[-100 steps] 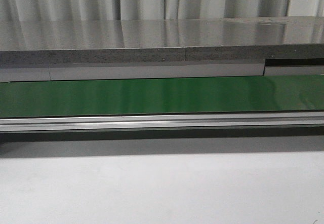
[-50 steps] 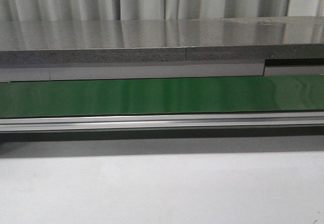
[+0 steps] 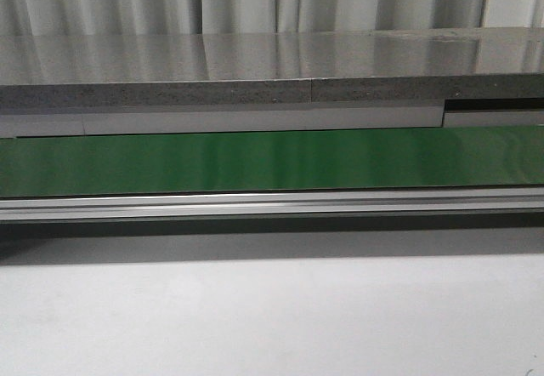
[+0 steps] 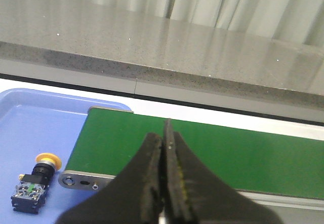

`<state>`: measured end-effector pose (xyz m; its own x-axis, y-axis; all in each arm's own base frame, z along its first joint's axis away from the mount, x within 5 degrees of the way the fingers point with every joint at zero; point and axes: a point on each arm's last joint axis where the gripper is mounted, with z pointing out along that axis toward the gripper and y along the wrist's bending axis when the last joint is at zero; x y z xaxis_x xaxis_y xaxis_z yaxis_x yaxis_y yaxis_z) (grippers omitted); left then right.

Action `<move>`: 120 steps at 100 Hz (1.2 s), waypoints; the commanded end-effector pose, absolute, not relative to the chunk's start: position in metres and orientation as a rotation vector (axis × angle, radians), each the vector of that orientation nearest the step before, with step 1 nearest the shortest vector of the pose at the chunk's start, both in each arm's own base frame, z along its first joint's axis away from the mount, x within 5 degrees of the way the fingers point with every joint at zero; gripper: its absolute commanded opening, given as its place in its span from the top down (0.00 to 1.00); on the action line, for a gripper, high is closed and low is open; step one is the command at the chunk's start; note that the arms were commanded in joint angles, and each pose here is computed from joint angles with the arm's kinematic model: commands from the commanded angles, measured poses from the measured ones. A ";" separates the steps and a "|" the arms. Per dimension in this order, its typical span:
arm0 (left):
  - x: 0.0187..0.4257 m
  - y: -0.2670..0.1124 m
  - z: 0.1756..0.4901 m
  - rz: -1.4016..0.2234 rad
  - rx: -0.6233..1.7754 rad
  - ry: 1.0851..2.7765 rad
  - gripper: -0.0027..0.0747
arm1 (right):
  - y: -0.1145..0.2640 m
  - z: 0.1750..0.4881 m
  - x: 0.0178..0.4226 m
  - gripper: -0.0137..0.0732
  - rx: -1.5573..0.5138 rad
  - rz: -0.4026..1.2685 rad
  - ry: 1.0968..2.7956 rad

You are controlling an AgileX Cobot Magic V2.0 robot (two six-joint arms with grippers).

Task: Move button from left to right
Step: 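Move the left gripper down toward the yellow-capped button in the blue tray, then open the left gripper and lower it around the button's black body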

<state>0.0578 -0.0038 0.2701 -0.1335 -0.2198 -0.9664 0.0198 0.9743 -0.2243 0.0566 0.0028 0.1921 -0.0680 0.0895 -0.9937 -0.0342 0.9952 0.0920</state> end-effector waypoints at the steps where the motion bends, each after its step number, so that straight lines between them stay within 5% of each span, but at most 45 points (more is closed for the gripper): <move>1: 0.064 -0.005 0.303 -0.218 -0.146 1.694 0.99 | 0.002 0.207 0.054 0.92 0.041 0.098 1.513; 36: 0.101 -0.004 0.353 -0.116 -0.138 2.201 0.99 | 0.002 0.207 0.054 0.92 0.041 0.098 1.513; 84: 0.132 -0.005 0.343 -0.099 -0.137 2.335 0.96 | 0.002 0.207 0.054 0.92 0.041 0.098 1.513; 96: 0.132 -0.005 0.344 -0.095 -0.128 2.331 0.75 | 0.002 0.207 0.054 0.92 0.041 0.098 1.513; 111: 0.132 -0.004 0.344 -0.083 -0.124 2.326 0.23 | 0.002 0.207 0.054 0.92 0.041 0.098 1.513; 120: 0.133 -0.003 0.345 -0.072 -0.120 2.310 0.07 | 0.002 0.207 0.054 0.92 0.041 0.098 1.513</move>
